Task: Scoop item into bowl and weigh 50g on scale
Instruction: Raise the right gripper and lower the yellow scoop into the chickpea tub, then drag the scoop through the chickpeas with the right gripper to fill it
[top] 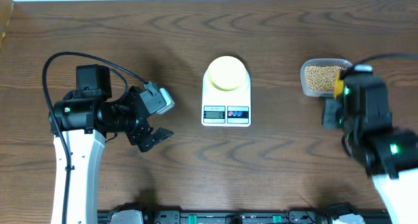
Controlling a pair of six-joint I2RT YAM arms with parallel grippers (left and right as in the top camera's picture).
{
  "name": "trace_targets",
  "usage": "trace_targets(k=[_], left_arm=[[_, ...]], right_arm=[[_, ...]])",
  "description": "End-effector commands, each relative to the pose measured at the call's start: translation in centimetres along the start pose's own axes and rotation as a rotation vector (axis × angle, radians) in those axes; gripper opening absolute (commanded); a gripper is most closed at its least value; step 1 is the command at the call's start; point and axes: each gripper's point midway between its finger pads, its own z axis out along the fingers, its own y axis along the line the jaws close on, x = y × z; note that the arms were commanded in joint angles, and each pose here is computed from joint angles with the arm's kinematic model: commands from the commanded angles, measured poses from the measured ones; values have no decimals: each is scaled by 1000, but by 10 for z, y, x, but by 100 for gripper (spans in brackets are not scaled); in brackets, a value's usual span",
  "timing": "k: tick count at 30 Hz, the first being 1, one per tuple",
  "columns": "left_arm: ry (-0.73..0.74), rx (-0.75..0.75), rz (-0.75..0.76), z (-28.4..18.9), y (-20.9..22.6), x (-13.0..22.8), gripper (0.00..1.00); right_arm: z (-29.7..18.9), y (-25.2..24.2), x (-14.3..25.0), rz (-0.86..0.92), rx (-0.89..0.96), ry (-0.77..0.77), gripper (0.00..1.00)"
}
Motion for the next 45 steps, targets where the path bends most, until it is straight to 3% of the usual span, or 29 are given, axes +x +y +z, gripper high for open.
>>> trace_targets(k=[1, 25, 45], left_arm=[[7, 5, 14, 1, -2, 2, 98], [8, 4, 14, 1, -2, 2, 98], [7, 5, 14, 1, -2, 2, 98]], right_arm=[[23, -13, -9, -48, 66, 49, 1], [152, -18, -4, -182, 269, 202, 1], [180, -30, 0, -242, 314, 231, 1]])
